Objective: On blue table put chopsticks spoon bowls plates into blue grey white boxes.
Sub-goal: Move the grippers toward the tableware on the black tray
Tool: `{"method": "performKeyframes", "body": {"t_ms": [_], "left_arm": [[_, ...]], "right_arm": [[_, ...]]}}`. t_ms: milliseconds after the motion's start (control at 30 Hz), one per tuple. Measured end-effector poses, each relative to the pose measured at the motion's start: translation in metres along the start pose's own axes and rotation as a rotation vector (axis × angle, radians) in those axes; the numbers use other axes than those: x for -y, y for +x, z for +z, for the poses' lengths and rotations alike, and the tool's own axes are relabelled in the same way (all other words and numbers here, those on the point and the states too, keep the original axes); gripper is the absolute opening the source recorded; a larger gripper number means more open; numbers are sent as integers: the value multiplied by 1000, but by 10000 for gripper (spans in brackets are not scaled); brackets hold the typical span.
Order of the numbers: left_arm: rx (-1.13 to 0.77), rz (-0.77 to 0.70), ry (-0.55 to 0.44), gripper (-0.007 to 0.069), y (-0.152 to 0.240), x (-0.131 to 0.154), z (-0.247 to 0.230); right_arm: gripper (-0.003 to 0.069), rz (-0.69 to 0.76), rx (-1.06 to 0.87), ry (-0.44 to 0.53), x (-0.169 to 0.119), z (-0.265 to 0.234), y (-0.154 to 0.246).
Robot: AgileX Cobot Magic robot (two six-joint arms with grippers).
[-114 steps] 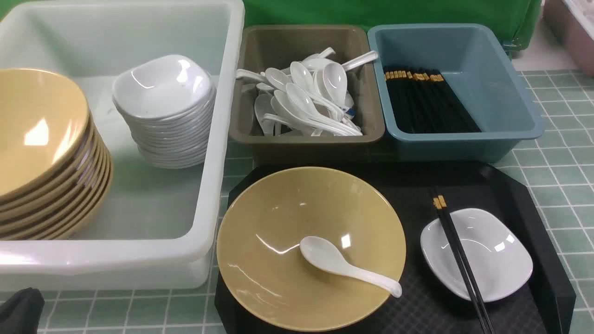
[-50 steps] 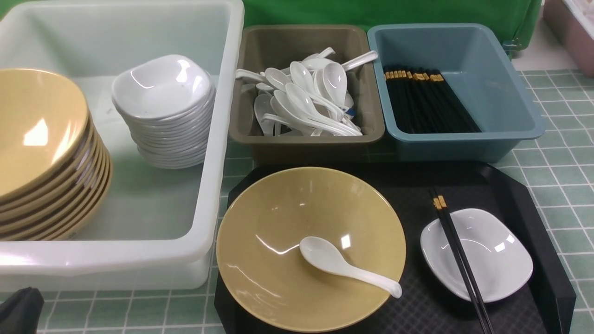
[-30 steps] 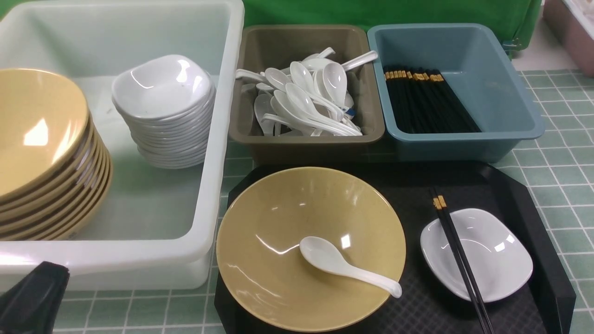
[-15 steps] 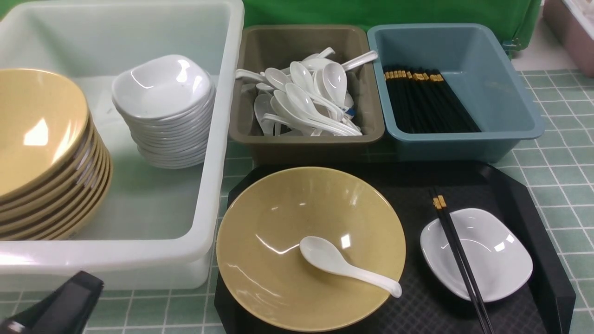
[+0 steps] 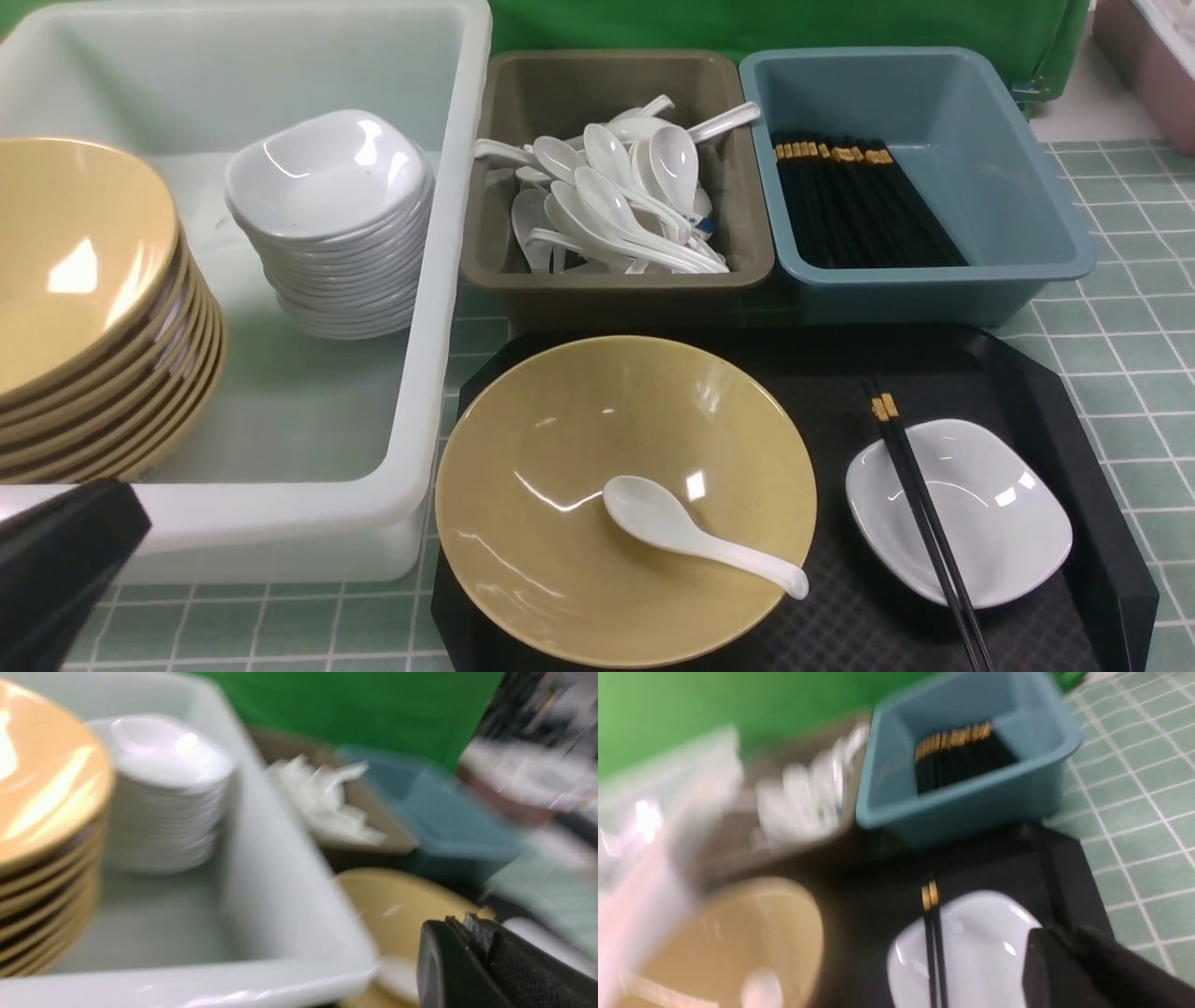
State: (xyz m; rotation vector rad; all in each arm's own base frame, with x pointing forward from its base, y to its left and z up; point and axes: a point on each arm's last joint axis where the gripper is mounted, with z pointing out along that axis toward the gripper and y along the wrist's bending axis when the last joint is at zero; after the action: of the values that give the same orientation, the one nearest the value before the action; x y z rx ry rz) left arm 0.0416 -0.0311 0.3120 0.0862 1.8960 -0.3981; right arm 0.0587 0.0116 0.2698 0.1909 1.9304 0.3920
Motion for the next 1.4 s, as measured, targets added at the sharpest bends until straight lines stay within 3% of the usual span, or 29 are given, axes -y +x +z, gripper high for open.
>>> {"method": "performKeyframes", "body": {"t_ms": [33, 167, 367, 433, 733, 933, 1133, 1400], "left_arm": [[-8, -6, 3, 1, -2, 1, 0], [-224, 96, -155, 1, -27, -9, -4], [-514, 197, -176, 1, -45, -15, 7], [-574, 230, -148, 1, -46, -15, 15], [-784, 439, 193, 1, -56, 26, 80], [-785, 586, 287, 1, -72, 67, 119], [-768, 723, 360, 1, -78, 114, 155], [-813, 753, 340, 1, -69, 118, 171]], "right_arm": [[62, -1, -1, -3, -1, -1, -2], [35, -233, -263, 34, -19, 11, -36], [35, -479, -620, 55, -33, 43, -61], [35, -502, -678, 57, -34, 53, -63], [45, -533, -853, -15, -50, 105, -54], [69, -572, -892, -62, -68, 132, -46], [180, -541, -961, -38, -78, 177, -34], [369, -489, -1009, 8, -77, 218, -14]]}}
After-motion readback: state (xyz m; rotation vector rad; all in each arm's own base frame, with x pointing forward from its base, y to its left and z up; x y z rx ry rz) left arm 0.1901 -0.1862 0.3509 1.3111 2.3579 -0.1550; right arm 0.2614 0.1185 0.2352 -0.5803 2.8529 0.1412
